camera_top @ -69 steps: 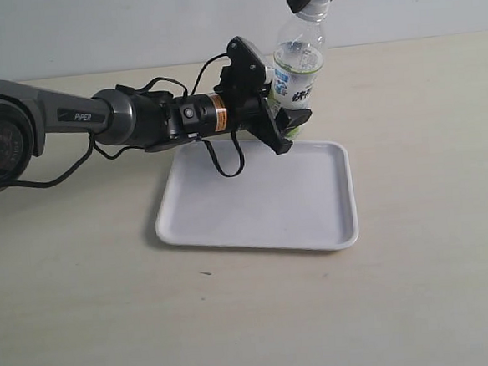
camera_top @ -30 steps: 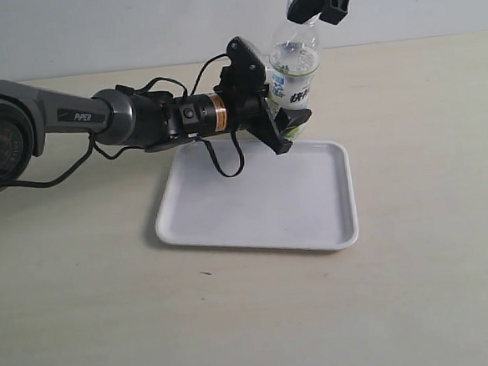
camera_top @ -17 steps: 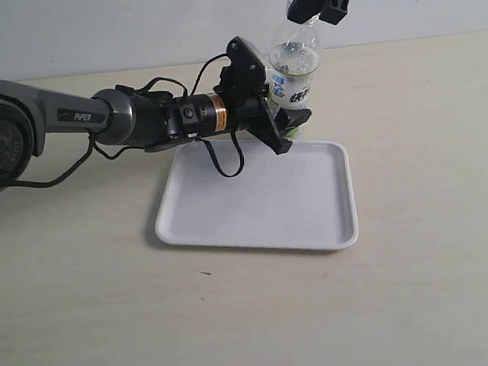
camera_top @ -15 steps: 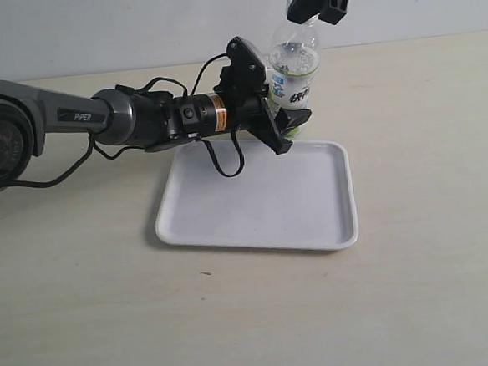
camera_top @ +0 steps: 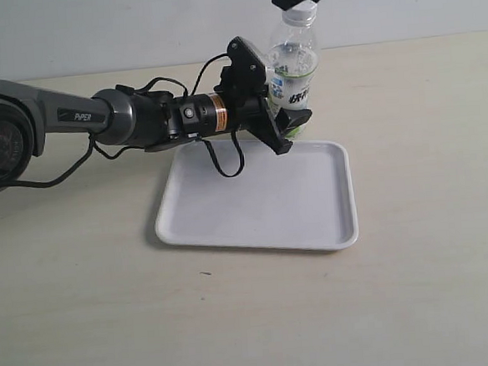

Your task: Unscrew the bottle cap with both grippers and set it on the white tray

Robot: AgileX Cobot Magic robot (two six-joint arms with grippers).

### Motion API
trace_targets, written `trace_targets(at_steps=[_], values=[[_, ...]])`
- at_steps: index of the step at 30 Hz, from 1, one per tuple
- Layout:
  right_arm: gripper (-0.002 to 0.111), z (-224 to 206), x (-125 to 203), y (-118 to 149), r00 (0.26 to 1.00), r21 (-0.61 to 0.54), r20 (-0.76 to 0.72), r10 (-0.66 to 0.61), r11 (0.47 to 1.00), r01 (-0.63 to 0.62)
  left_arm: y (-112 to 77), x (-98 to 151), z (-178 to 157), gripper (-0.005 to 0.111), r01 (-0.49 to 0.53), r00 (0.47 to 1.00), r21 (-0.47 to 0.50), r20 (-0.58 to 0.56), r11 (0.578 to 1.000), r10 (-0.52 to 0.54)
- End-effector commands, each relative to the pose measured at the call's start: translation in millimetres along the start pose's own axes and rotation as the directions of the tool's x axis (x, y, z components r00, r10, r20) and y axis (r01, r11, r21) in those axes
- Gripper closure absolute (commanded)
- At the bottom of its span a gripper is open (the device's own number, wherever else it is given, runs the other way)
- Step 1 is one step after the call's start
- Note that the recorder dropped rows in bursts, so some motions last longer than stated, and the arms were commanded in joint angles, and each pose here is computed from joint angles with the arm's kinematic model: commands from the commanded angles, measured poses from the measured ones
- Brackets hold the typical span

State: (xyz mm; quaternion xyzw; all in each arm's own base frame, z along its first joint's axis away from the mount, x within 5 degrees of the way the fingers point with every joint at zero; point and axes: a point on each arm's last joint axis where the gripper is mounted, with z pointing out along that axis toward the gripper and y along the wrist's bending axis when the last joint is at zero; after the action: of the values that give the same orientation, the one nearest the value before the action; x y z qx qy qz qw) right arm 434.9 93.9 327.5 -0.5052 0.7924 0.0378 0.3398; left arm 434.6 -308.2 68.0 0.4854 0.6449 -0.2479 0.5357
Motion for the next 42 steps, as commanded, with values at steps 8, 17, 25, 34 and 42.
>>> trace_targets(at_steps=[8, 17, 25, 34, 42], values=[[0.036, -19, 8, 1, 0.685, 0.151, -0.081, 0.724, 0.688, -0.71, -3.7, 2, 1, 0.107, -0.029, 0.999, 0.007, -0.031, 1.0, 0.029], [0.036, -11, 11, 0, 0.673, 0.144, -0.086, 0.735, 0.677, -0.721, -1.8, 5, 1, 0.107, -0.03, 0.997, -0.013, -0.069, 0.999, 0.029], [0.036, 0, 13, -3, 0.679, 0.148, -0.078, 0.73, 0.682, -0.717, -0.8, 4, 0, 0.107, -0.032, 0.997, -0.018, -0.072, 0.999, 0.031], [0.036, 10, 10, -1, 0.702, 0.14, -0.073, 0.708, 0.705, -0.696, -0.9, 4, 0, 0.107, -0.03, 0.997, -0.018, -0.072, 0.999, 0.028], [0.039, 12, 10, -1, 0.709, 0.144, -0.081, 0.7, 0.712, -0.687, -0.8, 4, 0, 0.107, -0.028, 0.997, -0.019, -0.072, 0.999, 0.027]])
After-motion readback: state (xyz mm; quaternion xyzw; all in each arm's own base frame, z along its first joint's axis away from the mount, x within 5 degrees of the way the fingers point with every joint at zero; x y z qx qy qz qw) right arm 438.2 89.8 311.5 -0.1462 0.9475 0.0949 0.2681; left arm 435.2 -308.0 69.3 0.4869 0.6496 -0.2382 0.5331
